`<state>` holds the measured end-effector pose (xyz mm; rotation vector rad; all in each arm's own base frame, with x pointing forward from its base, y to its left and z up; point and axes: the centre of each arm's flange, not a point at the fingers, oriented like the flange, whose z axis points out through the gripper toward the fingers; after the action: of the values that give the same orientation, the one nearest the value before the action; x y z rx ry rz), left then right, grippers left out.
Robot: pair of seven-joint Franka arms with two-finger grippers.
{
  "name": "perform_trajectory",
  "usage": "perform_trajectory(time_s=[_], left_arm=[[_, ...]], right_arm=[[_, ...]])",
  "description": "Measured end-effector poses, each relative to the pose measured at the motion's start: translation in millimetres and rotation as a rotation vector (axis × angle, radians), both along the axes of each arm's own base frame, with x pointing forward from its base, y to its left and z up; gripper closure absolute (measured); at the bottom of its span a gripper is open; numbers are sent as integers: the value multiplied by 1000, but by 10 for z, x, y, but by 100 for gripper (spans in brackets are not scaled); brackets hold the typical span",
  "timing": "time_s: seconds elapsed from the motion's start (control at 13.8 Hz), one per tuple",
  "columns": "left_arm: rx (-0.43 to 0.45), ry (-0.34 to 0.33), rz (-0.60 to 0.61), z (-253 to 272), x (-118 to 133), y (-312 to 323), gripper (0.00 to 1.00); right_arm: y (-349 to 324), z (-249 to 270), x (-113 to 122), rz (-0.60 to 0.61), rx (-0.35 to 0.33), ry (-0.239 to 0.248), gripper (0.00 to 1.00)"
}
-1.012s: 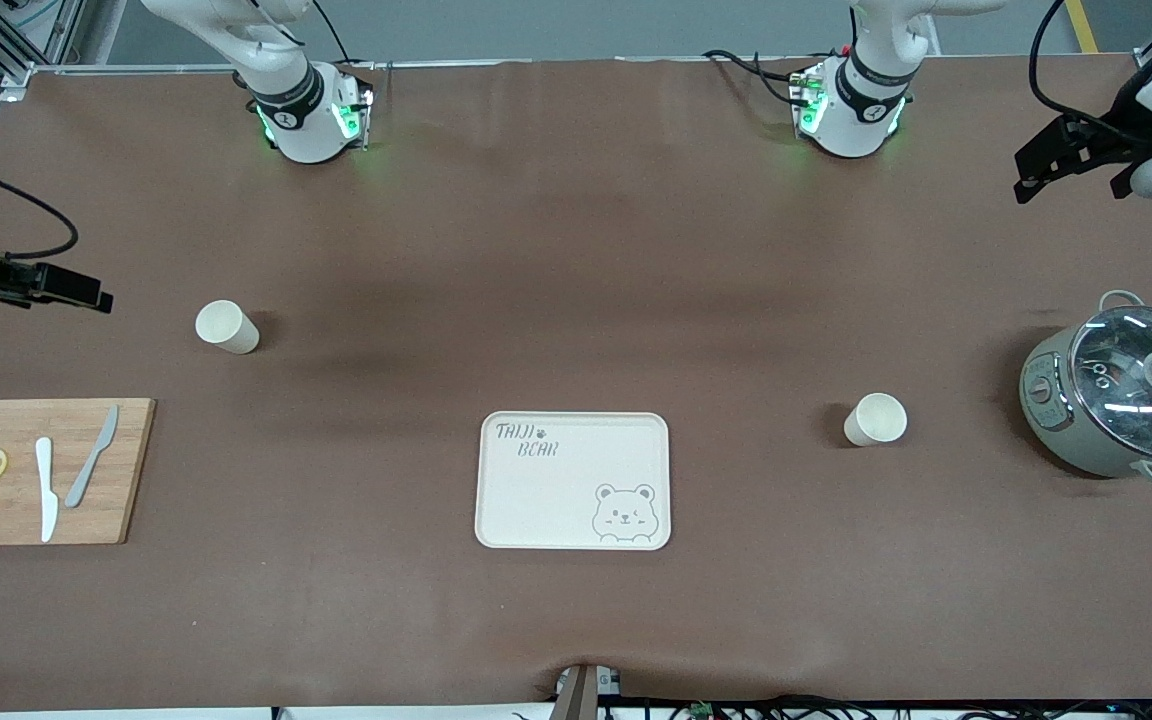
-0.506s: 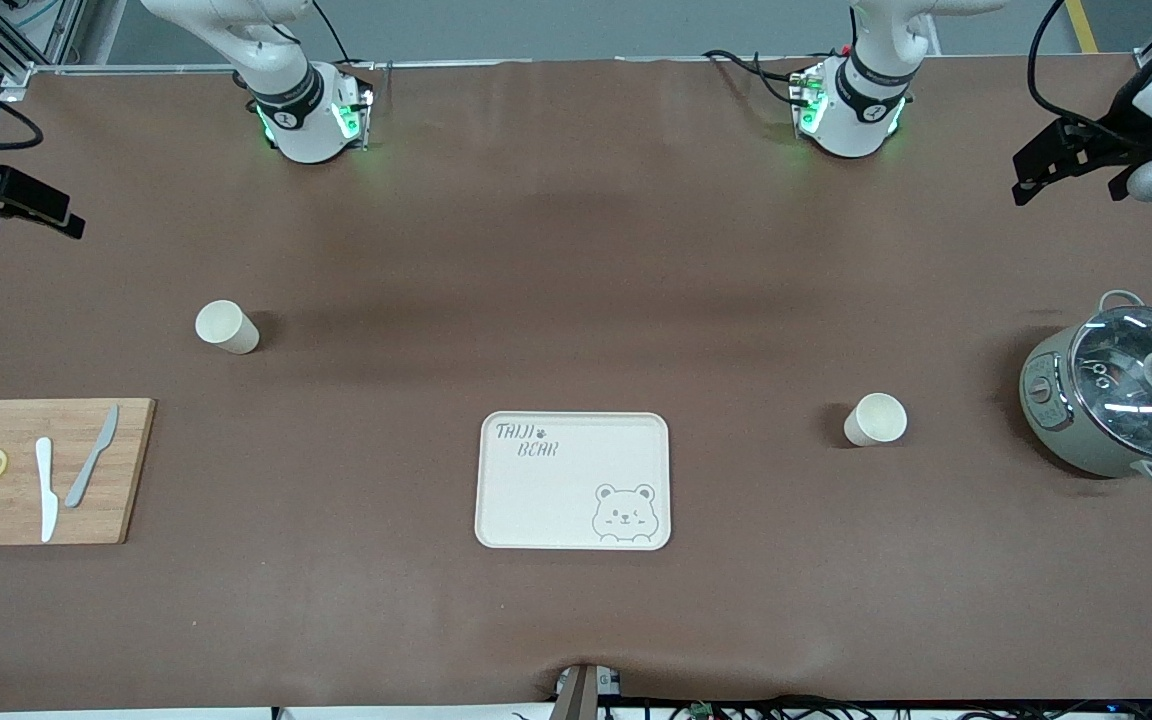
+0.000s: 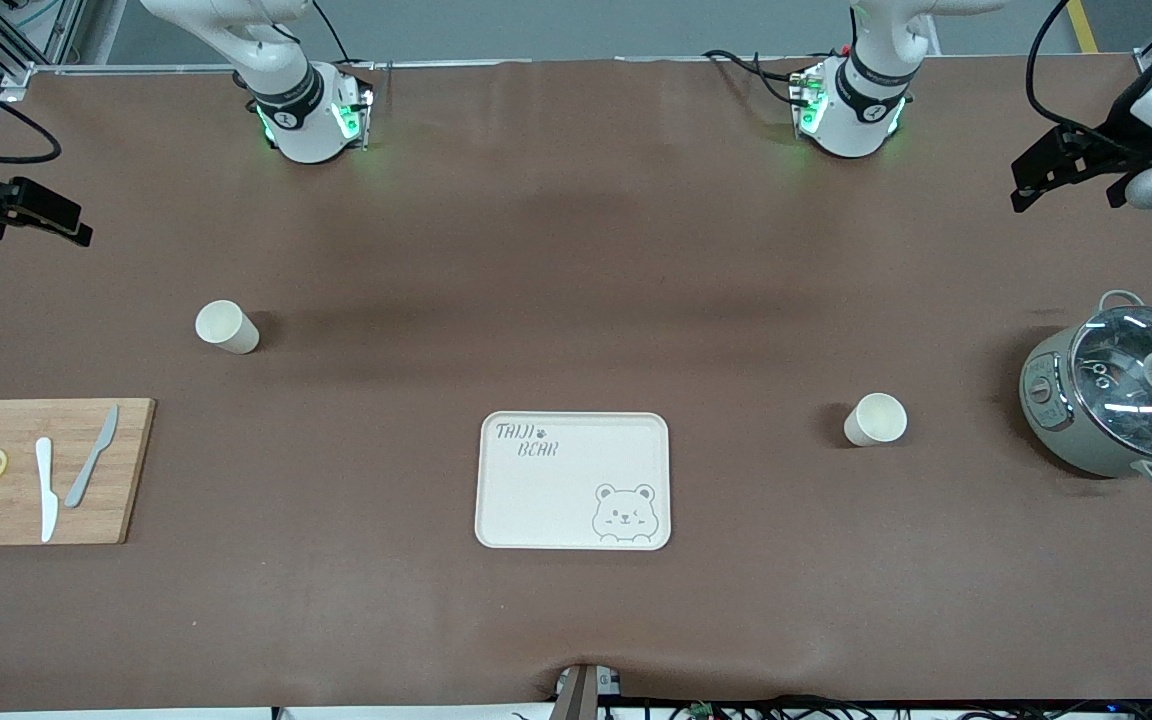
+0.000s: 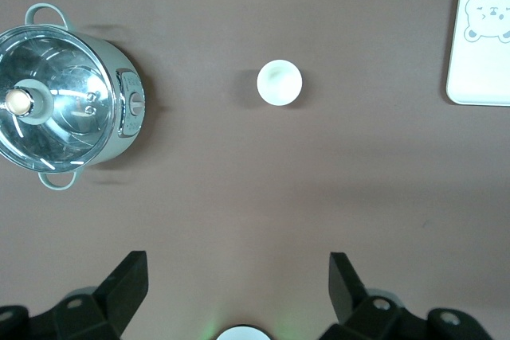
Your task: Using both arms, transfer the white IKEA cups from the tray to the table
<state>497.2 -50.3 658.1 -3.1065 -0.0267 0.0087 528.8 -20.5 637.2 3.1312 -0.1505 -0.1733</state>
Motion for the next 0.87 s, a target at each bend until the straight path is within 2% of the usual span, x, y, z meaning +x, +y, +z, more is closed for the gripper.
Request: perform_trajectory(time_s=[0.29, 0.51, 0.87], left_arm=[[0, 0, 0, 0, 0, 0, 0], [0, -1, 0, 1, 1, 0, 0], [0, -3, -1, 3, 3, -2, 0]], right_arm=[[0, 1, 2, 1, -6, -1, 0], [1, 33, 51, 2, -7, -44, 0], [10, 36, 55, 3, -8, -47, 0]])
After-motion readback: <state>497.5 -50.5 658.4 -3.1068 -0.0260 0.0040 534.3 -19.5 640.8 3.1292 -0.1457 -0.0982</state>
